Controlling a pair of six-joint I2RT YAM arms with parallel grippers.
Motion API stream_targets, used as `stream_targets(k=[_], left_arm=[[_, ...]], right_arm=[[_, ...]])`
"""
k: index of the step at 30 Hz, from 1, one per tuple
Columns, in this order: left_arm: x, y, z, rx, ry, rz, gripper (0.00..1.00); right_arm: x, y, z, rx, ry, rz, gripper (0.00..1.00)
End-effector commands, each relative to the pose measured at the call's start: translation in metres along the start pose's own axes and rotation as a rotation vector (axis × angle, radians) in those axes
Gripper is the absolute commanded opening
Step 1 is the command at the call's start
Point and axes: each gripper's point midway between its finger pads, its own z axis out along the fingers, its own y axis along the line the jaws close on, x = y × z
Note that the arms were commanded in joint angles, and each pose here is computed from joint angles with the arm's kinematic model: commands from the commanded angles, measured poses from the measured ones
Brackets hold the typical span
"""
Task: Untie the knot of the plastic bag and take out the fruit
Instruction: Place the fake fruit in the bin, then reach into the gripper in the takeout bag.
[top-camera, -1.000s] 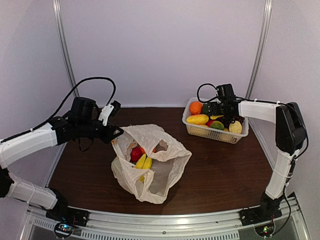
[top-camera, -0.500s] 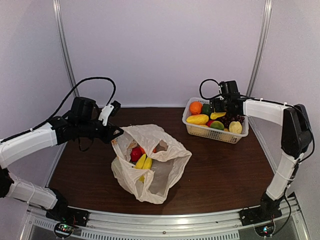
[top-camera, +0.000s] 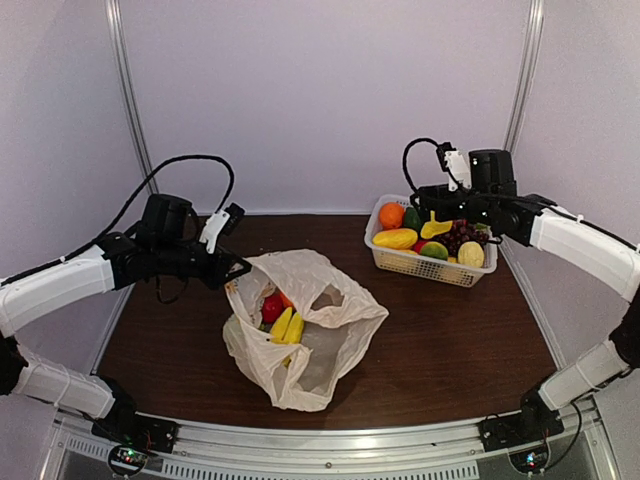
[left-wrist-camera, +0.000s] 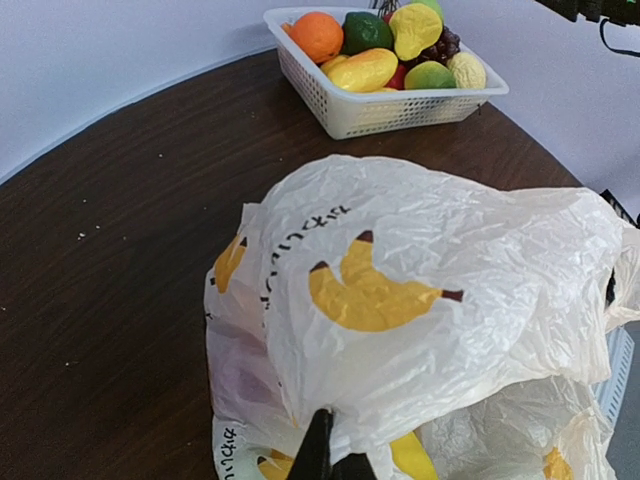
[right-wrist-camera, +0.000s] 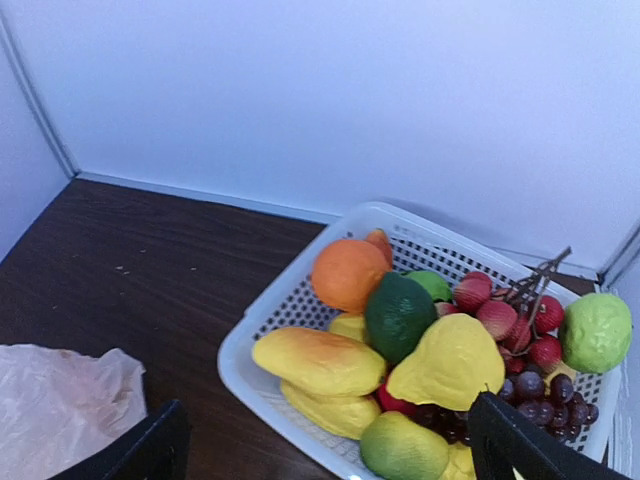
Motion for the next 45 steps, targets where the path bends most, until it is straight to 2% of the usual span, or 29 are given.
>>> stream_targets(k=[1, 5, 14, 21, 25, 30, 36, 42, 45], left_arm=[[-0.019, -0.023, -0.003, 0.112, -0.061, 0.052, 0.00], [-0.019, -0.041, -0.005, 0.163, -0.070, 0.100, 0.00], [-0.016, -0.060, -0.006, 0.235, -0.073, 0.148, 0.00], [-0.015, -0.061, -0.004, 0.243, -0.071, 0.148, 0.00], [-0.014, -0.059, -0.004, 0.235, -0.068, 0.146, 0.00], [-0.015, -0.059, -0.004, 0.234, -0.069, 0.144, 0.00], [-0.016, -0.059, -0.005, 0.231, -0.074, 0.147, 0.00], [-0.017, -0.060, -0.008, 0.230, -0.081, 0.151, 0.00], [-0.017, -0.059, -0.008, 0.226, -0.083, 0.151, 0.00]], right_arm=[[0.014, 0.086, -0.048, -0.315, 0.032, -0.122, 0.96], [0.021, 0.152, -0.091, -0.498, 0.026, -0.170, 0.89], [0.035, 0.269, -0.166, -0.823, -0.002, -0.150, 0.75], [0.084, 0.351, -0.177, -0.944, 0.085, -0.200, 0.67], [0.110, 0.381, -0.159, -0.891, 0.139, -0.212, 0.60], [0.133, 0.383, -0.124, -0.726, 0.177, -0.217, 0.55], [0.161, 0.349, -0.080, -0.470, 0.219, -0.265, 0.53], [0.183, 0.313, -0.059, -0.284, 0.225, -0.352, 0.51], [0.200, 0.304, -0.056, -0.274, 0.245, -0.401, 0.51]])
